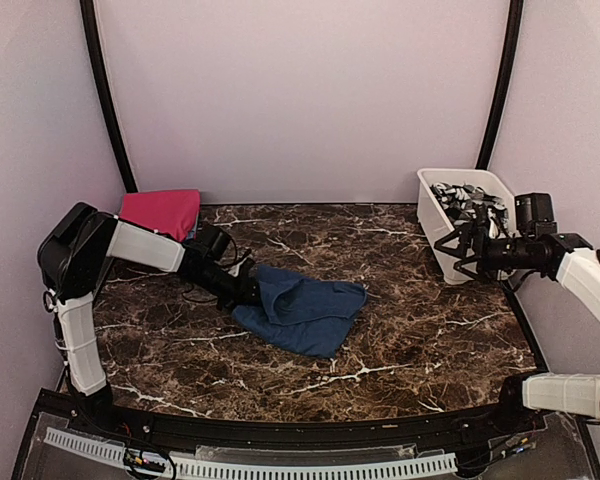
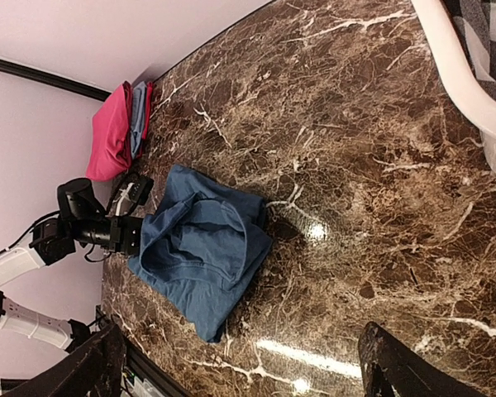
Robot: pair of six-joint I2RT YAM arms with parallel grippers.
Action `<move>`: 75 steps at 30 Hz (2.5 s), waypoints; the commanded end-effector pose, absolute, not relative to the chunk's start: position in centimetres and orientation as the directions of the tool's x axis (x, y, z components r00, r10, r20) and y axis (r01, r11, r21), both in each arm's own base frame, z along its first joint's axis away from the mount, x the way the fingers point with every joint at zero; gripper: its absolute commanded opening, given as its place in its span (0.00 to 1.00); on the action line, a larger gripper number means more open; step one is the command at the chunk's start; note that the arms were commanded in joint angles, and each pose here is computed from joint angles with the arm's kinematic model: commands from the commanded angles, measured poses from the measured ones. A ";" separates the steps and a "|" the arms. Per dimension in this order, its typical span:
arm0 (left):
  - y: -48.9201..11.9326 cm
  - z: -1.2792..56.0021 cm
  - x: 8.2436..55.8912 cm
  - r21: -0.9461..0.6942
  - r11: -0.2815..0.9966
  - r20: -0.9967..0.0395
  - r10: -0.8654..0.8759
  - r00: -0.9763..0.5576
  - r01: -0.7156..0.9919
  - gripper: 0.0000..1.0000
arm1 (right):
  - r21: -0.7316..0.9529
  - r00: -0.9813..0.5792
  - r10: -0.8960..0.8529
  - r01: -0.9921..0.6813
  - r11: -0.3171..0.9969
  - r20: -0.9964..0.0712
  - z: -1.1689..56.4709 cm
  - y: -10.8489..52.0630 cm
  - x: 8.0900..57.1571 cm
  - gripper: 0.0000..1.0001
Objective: Fold and stack the mixed laundry pile
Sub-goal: Turn over the square-folded T-shirt at the center of the board, then smooth out the square-folded T-shirt at the center of the board.
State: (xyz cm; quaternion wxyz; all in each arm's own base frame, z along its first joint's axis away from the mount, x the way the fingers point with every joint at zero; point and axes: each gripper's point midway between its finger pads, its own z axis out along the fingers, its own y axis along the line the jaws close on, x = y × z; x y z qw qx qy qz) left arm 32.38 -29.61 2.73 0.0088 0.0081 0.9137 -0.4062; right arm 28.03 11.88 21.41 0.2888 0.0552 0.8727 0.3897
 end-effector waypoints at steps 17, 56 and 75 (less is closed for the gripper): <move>-21.6 9.0 35.5 -0.386 0.916 -0.384 -0.055 -0.922 0.106 0.72 | 0.709 -0.847 0.241 -0.205 0.675 -0.475 19.8 13.8 27.0 0.94; -32.7 9.3 29.6 -0.626 0.727 -0.375 0.038 -0.926 0.284 0.12 | 0.737 -0.946 0.008 -0.248 0.628 -0.325 11.8 24.7 22.2 0.61; -29.2 8.6 44.4 -0.792 0.611 -0.277 -0.349 -0.895 0.007 0.04 | 0.735 -0.957 -0.021 -0.237 0.635 -0.291 10.1 24.9 21.7 0.56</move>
